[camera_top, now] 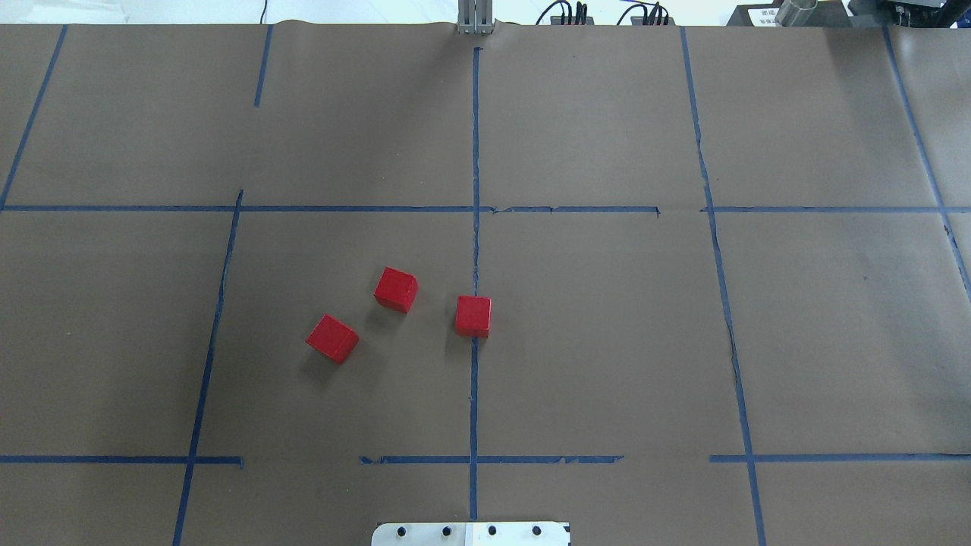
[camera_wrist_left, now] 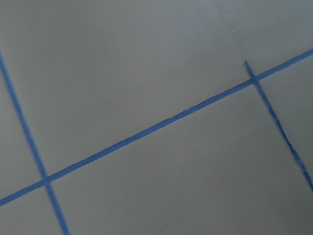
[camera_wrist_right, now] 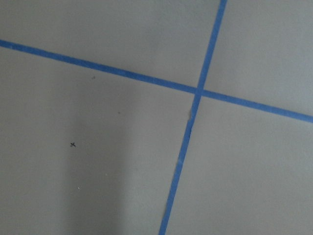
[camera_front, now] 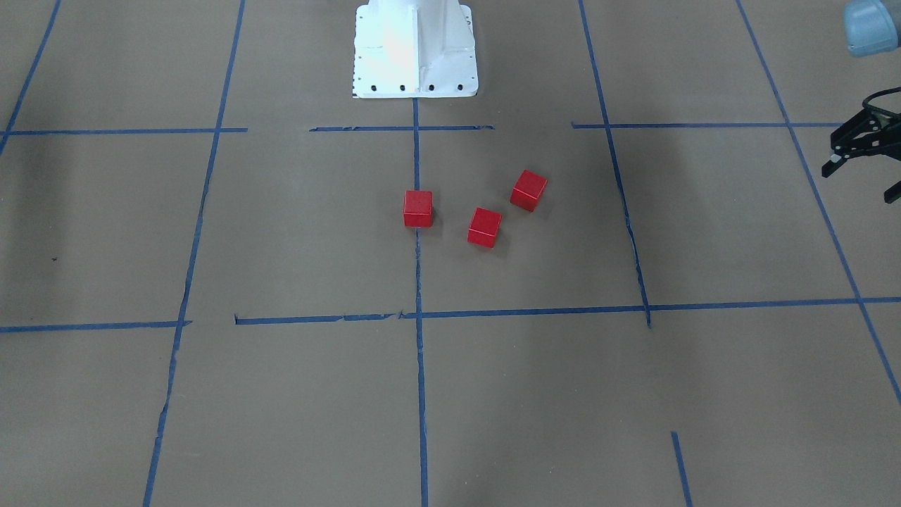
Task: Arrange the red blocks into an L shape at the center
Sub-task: 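Swing the left gripper in over the pair of red cubes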
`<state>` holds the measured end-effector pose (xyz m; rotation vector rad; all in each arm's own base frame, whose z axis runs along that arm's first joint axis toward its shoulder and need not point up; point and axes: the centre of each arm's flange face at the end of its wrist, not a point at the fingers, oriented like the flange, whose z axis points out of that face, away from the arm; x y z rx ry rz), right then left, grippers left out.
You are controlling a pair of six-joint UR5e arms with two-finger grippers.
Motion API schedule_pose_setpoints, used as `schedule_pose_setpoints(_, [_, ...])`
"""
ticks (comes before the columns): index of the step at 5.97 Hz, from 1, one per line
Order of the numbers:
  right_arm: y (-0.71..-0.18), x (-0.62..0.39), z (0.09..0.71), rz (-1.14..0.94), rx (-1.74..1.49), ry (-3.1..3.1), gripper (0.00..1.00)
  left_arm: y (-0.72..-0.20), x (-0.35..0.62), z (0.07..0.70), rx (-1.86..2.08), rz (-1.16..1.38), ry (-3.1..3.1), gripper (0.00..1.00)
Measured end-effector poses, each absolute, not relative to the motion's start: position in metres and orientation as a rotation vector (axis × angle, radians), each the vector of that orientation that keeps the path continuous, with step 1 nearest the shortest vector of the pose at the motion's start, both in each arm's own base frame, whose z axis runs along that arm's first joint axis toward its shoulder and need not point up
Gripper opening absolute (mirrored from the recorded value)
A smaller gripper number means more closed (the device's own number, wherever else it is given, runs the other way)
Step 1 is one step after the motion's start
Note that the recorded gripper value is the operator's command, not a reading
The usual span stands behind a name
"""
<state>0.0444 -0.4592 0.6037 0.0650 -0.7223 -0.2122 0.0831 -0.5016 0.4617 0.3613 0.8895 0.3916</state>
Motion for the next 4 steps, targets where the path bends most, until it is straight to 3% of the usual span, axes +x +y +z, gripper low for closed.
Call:
schedule_pose_setpoints(2, [-0.417, 0.059, 0.6, -0.151, 0.058, -0.726, 1.0, -0.518, 0.187, 0.374, 0.33, 0.381, 0.978, 1.0])
schedule_pose_setpoints(4, [-0.415, 0.056, 0.597, -0.125, 0.048, -0.725, 1.0, -0.501, 0.316, 0.297, 0.34, 0.355, 0.962, 1.0])
